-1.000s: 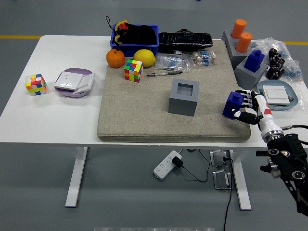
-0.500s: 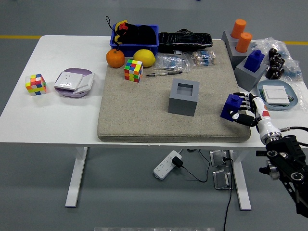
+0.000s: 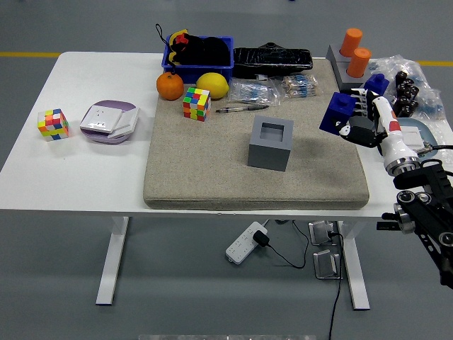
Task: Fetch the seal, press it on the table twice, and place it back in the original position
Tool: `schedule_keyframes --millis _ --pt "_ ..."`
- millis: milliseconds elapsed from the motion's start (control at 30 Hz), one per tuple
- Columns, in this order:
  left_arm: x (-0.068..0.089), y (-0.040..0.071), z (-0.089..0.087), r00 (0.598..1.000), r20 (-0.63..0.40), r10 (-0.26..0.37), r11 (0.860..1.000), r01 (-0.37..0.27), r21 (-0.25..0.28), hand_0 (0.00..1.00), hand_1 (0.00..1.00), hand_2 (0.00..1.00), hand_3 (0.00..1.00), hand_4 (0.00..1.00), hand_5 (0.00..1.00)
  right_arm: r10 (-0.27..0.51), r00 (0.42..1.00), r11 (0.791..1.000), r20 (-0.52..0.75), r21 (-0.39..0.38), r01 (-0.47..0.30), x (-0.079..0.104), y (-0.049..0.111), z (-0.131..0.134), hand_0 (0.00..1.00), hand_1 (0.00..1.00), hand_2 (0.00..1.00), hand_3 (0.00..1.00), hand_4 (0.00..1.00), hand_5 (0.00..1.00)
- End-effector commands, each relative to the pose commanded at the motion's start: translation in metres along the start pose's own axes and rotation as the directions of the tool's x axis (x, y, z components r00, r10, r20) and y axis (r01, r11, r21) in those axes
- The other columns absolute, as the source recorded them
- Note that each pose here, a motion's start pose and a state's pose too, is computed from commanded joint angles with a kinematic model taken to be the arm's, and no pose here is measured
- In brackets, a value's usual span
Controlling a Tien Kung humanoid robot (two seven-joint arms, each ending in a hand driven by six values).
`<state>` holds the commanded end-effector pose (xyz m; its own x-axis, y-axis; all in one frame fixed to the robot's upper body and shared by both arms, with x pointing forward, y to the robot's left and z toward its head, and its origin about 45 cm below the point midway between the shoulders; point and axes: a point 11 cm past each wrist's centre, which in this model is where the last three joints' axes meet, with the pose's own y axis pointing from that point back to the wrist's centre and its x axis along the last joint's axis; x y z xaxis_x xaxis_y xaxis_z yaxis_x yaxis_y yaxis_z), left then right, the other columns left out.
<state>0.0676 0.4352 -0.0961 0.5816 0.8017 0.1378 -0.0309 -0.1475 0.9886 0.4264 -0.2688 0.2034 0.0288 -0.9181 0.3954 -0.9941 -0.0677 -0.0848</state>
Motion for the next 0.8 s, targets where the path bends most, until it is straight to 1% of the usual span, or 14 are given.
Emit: schedule_keyframes --millis 133,333,600,800 --pt "0.000 0.000 0.000 1.000 -0.001 -0.001 1.000 0.001 0.000 0.823 0.789 0.753 0.812 0.724 0.374 -0.030 0.999 0.999 0.012 0.028 0.030 -0.012 -0.007 -0.015 0.602 0.438 0.454 0.472 0.660 0.002" --pt "0.000 0.000 -0.001 1.000 0.001 -0.001 1.000 0.001 0.003 0.824 0.791 0.753 0.812 0.725 0.374 -0.082 0.996 0.996 0.028 0.035 0.081 -0.034 -0.014 -0.025 0.602 0.437 0.453 0.472 0.660 0.002" --pt "0.001 0.000 -0.001 1.000 0.004 0.002 1.000 -0.002 0.004 0.823 0.790 0.753 0.812 0.725 0.375 -0.148 0.989 0.989 0.029 0.033 0.147 -0.063 -0.020 -0.030 0.602 0.437 0.453 0.471 0.659 0.002" --pt "0.002 0.000 0.000 1.000 0.010 0.003 1.000 -0.003 0.005 0.822 0.790 0.753 0.812 0.724 0.374 -0.175 0.984 0.984 0.029 0.027 0.174 -0.076 -0.021 -0.030 0.603 0.437 0.454 0.472 0.659 0.002"
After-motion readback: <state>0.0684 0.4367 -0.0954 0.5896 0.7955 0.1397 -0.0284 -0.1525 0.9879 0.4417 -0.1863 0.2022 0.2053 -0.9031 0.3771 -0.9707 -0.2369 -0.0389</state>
